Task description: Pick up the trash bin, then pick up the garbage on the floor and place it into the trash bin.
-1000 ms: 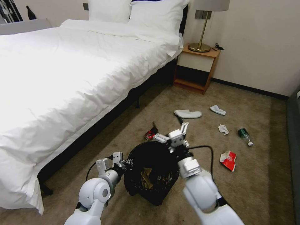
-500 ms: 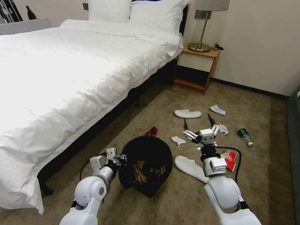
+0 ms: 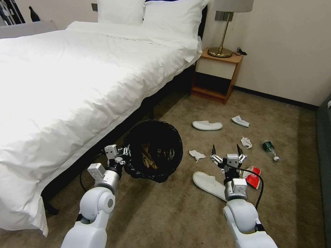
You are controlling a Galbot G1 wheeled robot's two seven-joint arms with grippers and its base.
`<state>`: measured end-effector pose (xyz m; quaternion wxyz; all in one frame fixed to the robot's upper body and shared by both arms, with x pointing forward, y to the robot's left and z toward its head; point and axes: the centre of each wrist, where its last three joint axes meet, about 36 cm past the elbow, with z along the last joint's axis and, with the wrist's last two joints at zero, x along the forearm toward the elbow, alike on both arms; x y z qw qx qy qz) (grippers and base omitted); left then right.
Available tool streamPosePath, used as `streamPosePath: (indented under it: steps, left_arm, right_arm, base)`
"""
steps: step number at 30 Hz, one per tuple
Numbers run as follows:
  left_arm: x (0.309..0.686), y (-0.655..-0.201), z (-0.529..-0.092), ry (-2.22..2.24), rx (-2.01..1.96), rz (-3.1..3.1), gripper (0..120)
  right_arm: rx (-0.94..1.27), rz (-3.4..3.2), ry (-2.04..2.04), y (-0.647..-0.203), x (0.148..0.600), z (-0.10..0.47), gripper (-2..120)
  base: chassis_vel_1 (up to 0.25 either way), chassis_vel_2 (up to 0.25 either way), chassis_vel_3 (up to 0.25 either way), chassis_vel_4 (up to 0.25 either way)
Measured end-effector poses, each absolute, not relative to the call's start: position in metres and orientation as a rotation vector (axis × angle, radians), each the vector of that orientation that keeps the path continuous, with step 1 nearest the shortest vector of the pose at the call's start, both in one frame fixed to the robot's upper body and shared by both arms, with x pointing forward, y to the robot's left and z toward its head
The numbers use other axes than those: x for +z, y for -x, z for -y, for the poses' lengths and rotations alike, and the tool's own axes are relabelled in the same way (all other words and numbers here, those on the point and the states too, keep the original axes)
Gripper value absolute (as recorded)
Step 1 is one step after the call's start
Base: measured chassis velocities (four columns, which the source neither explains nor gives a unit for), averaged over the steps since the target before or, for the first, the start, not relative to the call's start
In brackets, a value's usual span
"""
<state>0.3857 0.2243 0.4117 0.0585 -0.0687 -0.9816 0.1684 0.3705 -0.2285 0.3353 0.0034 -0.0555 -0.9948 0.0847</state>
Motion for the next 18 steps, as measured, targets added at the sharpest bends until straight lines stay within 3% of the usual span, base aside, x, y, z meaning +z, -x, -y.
streamPosePath:
  steps: [18]
  left_arm:
    - [0.403,-0.381,-0.216,0.236,0.519,2.952,3]
  right_arm:
    - [0.273,3.102,0.21,-0.359,0.328,0.232,100]
  base:
    - [0.0,0.0,0.0,0.0]
